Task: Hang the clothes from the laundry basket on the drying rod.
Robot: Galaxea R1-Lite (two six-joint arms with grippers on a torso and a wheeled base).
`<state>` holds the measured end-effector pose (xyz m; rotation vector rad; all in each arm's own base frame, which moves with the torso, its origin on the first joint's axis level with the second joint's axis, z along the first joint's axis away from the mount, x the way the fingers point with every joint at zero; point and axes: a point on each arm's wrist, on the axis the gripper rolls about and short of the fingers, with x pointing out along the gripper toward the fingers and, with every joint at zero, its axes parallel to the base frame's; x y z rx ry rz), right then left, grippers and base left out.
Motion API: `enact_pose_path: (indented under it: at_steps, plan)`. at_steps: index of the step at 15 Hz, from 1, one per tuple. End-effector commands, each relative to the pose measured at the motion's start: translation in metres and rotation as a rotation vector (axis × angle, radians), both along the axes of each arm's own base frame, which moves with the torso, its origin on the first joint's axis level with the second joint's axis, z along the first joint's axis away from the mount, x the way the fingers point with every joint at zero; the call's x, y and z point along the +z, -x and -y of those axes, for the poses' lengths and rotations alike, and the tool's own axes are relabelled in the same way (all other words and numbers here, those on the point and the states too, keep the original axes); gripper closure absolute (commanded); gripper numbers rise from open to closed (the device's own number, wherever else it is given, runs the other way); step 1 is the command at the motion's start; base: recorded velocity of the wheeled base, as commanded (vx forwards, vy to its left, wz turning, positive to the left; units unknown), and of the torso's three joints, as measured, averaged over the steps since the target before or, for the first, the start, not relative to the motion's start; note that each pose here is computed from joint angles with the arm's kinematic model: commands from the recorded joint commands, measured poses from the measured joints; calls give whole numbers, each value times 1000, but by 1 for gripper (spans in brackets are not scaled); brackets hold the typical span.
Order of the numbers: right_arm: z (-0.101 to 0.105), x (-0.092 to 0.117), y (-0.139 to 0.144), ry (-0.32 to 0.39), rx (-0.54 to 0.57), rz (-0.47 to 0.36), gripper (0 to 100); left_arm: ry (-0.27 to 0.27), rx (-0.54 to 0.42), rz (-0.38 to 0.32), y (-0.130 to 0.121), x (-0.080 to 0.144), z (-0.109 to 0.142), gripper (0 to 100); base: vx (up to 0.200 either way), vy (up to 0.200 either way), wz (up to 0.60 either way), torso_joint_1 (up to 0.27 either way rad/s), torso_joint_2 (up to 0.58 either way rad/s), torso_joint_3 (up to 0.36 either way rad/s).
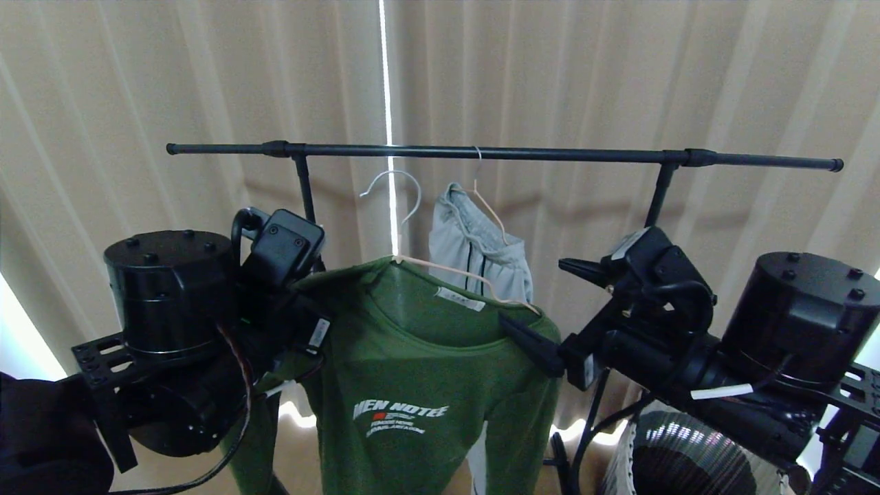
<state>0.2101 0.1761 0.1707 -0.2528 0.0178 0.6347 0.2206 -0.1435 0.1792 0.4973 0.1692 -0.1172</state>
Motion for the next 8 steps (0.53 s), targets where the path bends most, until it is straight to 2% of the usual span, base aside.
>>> enact_pose_path:
  at_steps: [1,4,6,8]
  plan:
    - [-13,-6,-16,34,0,7,0,1,-29,1,4,0,6,100,0,0,0,0,0,0]
    - [-14,-7,-30,48,-31,17,0,3,-46,1,6,0,9,100,0,0,0,0,0,0]
    - [-11,-9,-34,68,-45,27,0,52,-53,-3,8,-1,12,100,0,0,0,0,0,0]
    - [-10,-8,-36,81,-50,37,0,64,-74,-7,11,-1,17,100,0,0,0,0,0,0]
